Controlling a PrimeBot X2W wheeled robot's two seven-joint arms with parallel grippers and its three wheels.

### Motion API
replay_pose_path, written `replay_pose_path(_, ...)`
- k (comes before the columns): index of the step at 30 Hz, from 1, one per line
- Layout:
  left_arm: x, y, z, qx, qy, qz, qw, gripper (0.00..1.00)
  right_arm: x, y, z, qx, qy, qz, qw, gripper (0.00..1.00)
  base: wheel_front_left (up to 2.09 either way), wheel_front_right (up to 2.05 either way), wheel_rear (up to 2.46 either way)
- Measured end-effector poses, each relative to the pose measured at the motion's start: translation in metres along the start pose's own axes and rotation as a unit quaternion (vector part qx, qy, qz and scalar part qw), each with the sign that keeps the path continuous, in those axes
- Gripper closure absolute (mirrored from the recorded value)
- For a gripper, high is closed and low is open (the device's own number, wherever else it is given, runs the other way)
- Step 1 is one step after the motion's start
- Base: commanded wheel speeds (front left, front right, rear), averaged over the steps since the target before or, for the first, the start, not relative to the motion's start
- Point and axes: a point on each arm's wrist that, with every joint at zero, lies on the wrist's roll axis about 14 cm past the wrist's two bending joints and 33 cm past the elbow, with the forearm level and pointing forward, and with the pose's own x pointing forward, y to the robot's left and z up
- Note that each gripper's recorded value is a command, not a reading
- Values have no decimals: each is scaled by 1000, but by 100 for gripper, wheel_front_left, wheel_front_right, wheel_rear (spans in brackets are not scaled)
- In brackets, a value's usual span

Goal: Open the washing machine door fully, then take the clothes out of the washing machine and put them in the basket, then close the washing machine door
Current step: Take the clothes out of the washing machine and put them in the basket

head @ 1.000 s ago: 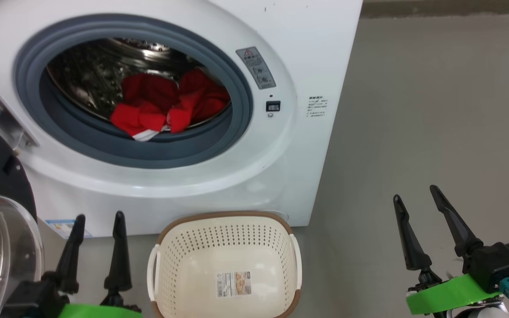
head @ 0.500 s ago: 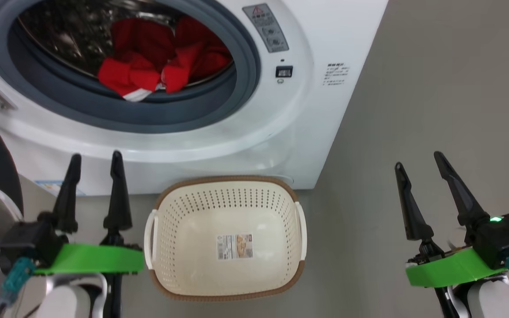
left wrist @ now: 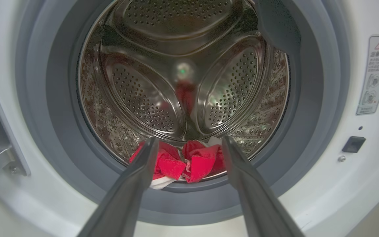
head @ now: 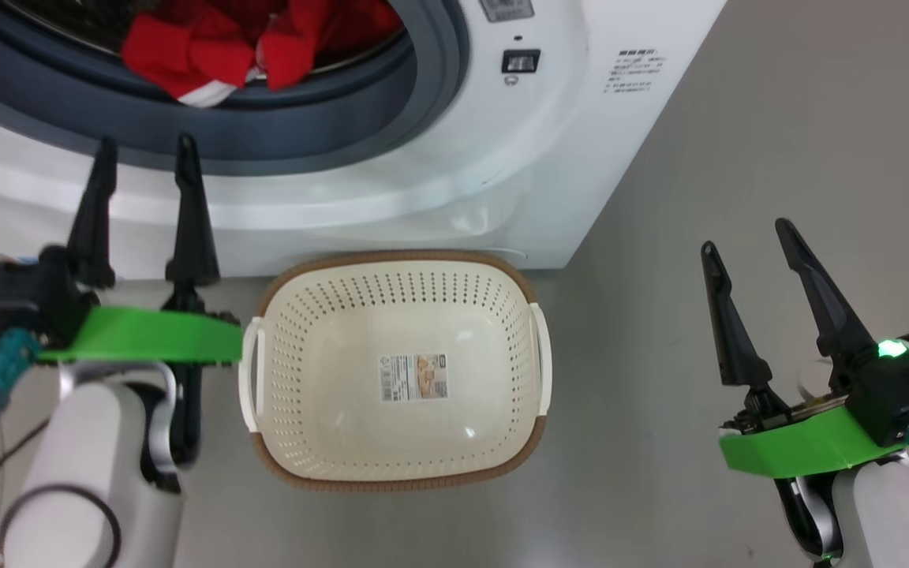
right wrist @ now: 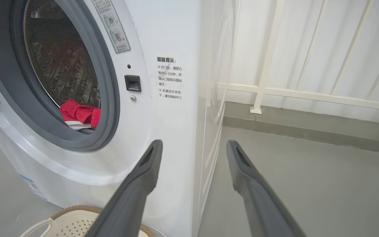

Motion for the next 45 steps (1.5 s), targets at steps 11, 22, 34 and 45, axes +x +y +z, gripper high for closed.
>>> replay_pose_path(11, 53, 5, -27, 12, 17, -10, 1000, 0, 16, -4, -27, -14, 24, 3, 1000, 0, 0, 0, 0)
replay_pose_path(22, 93, 4, -59, 18, 52, -14, 998, 0, 26, -6, -49, -17, 42, 7, 999, 0, 0, 0, 0)
replay_pose_path(34, 121, 7, -102, 46, 155, -6, 987, 0, 27, -9, -61, -19, 55, 6, 998, 0, 0, 0, 0)
replay_pose_path(45, 120, 21, -145, 74, 269, 17, 960, 0, 28, -17, -65, -16, 59, -4, 998, 0, 0, 0, 0)
